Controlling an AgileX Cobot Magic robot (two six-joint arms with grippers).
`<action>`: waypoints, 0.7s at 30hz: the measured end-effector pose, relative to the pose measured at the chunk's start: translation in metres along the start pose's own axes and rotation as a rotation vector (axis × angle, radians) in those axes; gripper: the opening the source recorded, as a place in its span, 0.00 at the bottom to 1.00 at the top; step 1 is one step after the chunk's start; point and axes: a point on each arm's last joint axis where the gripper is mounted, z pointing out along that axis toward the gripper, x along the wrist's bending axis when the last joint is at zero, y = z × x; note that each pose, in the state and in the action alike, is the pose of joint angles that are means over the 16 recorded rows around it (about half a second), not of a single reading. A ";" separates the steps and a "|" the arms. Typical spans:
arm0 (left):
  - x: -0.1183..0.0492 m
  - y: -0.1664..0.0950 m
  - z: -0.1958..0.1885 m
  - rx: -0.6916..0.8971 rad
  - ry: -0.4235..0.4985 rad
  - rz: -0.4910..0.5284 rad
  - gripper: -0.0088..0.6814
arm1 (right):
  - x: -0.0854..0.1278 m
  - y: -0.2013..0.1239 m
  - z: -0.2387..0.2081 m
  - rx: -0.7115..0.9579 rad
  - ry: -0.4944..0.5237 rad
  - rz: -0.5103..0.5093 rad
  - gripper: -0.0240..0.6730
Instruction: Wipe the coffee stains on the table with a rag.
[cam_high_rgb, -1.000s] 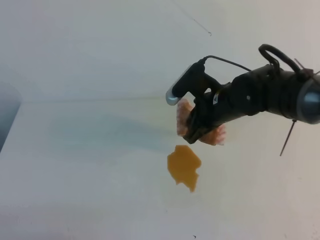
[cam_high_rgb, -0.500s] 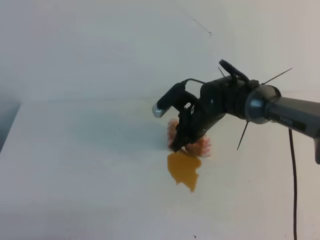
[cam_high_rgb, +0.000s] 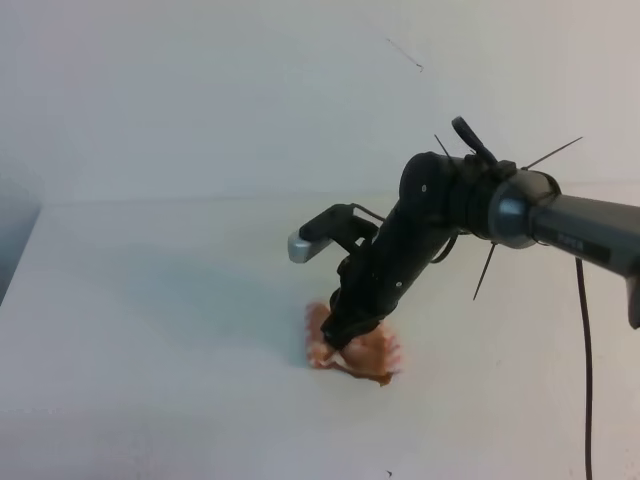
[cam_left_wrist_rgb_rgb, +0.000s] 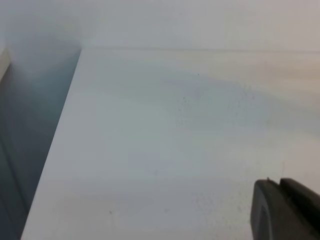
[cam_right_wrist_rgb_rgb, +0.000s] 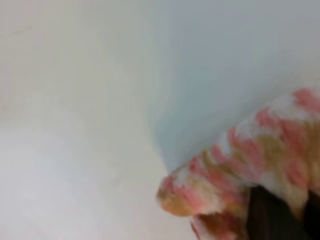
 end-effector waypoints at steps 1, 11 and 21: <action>0.000 0.000 0.000 0.000 0.000 0.000 0.01 | 0.002 -0.001 -0.002 0.016 0.015 -0.007 0.09; 0.000 -0.001 0.000 0.000 0.000 0.000 0.01 | 0.017 -0.017 -0.023 0.177 0.044 -0.084 0.07; 0.000 0.000 0.000 0.000 0.000 0.000 0.01 | 0.026 -0.049 -0.031 0.219 -0.019 -0.106 0.09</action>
